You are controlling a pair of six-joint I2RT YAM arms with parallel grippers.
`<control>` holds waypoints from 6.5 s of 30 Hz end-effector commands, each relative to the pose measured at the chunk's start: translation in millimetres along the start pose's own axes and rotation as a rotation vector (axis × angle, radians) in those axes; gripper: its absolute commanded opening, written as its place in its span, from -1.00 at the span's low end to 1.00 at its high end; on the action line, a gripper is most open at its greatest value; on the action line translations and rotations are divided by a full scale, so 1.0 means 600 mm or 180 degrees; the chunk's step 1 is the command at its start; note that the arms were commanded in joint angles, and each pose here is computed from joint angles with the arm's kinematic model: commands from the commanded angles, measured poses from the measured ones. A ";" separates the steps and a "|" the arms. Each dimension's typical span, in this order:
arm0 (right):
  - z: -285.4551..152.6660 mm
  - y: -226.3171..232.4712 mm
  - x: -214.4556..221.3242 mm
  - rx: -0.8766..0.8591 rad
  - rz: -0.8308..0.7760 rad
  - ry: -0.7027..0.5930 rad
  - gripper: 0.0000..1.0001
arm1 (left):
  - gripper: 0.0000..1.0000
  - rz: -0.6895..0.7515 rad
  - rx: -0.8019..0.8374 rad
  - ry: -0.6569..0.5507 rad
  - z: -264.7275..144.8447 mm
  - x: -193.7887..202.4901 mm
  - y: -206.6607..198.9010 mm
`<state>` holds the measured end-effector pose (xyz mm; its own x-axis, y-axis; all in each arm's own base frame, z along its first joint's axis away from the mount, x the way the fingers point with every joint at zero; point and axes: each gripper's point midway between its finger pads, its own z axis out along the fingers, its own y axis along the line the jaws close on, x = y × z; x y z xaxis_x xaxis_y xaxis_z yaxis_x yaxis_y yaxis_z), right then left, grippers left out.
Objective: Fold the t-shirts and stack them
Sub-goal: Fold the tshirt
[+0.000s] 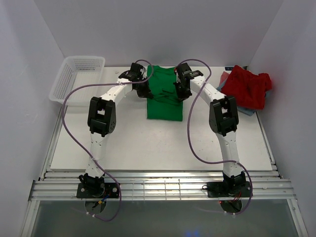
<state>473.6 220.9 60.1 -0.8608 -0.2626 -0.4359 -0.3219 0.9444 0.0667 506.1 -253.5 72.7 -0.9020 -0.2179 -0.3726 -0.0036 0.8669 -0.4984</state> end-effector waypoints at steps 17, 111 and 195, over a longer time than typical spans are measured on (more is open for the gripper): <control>-0.188 -0.079 -0.232 0.0667 0.0418 -0.1816 0.04 | 0.40 0.0096 -0.0177 -0.1634 -0.173 -0.228 -0.067; -0.210 0.113 0.241 -0.1108 0.0440 -0.0177 0.34 | 0.56 0.0521 -0.0503 0.0314 -0.211 0.371 0.030; -0.226 0.174 0.462 -0.0959 0.0303 0.0948 -0.84 | -1.00 0.0409 -0.0049 0.1444 -0.243 0.530 0.108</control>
<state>159.3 239.3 47.8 -0.9446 -0.2790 -0.1731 -0.3268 0.8498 0.4135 176.5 -212.0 24.5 -0.9895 0.0977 -0.1069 0.1381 0.8594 -0.4923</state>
